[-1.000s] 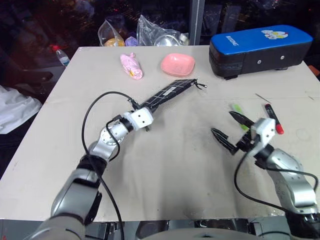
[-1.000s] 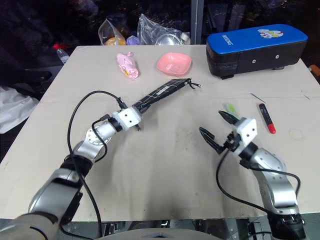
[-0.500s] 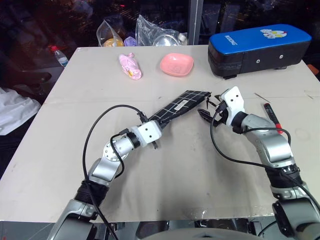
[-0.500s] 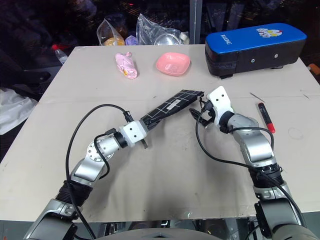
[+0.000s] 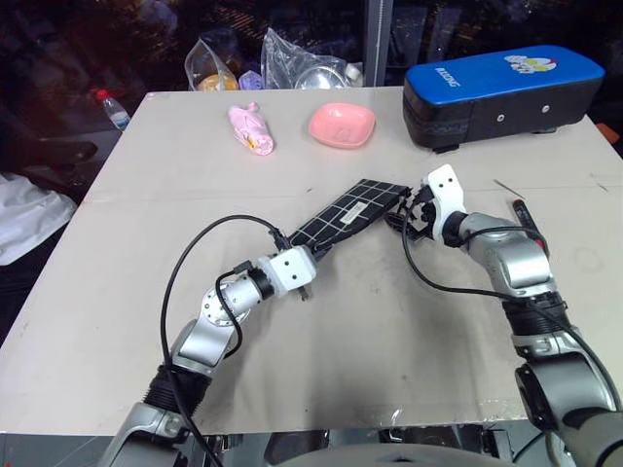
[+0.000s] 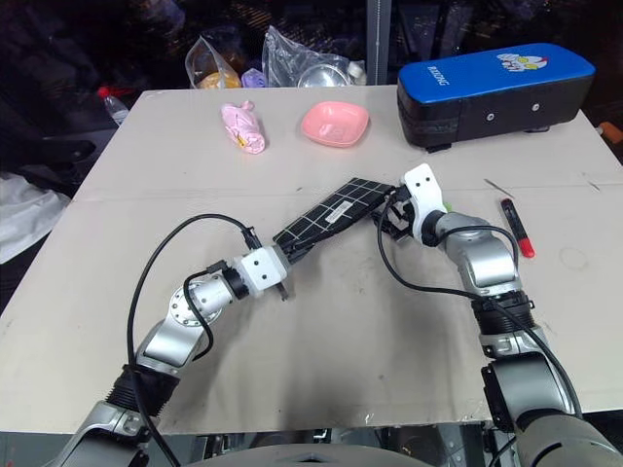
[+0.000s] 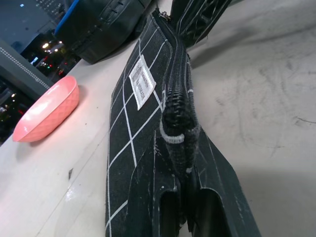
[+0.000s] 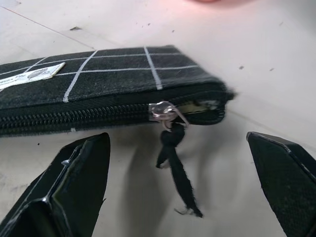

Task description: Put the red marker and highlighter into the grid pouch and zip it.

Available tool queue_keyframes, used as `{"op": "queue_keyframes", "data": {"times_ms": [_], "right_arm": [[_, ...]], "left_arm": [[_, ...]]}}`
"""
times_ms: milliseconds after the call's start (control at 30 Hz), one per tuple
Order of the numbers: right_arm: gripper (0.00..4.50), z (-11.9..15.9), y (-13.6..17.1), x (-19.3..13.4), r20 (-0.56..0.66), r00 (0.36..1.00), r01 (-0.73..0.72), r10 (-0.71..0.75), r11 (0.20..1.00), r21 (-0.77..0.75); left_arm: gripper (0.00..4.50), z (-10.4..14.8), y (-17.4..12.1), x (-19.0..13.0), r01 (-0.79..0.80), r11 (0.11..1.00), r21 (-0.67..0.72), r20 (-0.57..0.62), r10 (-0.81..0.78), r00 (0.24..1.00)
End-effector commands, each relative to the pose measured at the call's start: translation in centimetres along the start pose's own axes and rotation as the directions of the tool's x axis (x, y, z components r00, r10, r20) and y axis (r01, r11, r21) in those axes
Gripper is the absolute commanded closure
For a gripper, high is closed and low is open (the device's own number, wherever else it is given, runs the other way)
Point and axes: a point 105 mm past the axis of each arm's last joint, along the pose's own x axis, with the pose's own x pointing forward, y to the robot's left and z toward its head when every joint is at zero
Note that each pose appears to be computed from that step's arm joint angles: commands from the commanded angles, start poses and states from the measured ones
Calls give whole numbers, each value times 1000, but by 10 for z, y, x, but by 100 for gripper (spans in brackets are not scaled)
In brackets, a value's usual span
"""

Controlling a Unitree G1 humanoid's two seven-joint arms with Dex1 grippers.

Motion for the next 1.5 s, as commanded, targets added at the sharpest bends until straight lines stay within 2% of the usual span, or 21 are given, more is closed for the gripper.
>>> {"op": "queue_keyframes", "data": {"times_ms": [33, 133, 267, 600, 1033, 1267, 1500], "right_arm": [[133, 25, -5, -1, 81, 997, 14, -12, 1000, -25], [281, 28, -6, -1, 99, 995, 20, -17, 999, -25], [447, 29, -6, -4, 105, 994, 24, -18, 998, -54], [447, 26, 17, -17, 75, 993, -74, 90, 977, -201], [447, 29, 44, -20, 51, 983, -153, 177, 940, -304], [447, 28, 41, -22, 44, 984, -152, 175, 936, -318], [447, 32, 40, -24, 52, 983, -150, 177, 932, -330]], "left_arm": [[450, 8, 1, -1, -4, 1000, 23, 27, 4, 1000], [450, 8, 1, -1, -5, 1000, 23, 25, 5, 1000], [450, 7, 1, -1, -6, 1000, 23, 21, 6, 1000], [450, 9, 10, 6, -78, 997, -4, 31, 78, 996], [450, 14, 6, 12, -90, 996, -28, 53, 91, 994], [450, 16, 28, 8, -216, 975, -45, 61, 218, 974], [450, 13, 36, 5, -259, 965, -42, 51, 261, 964]]}}
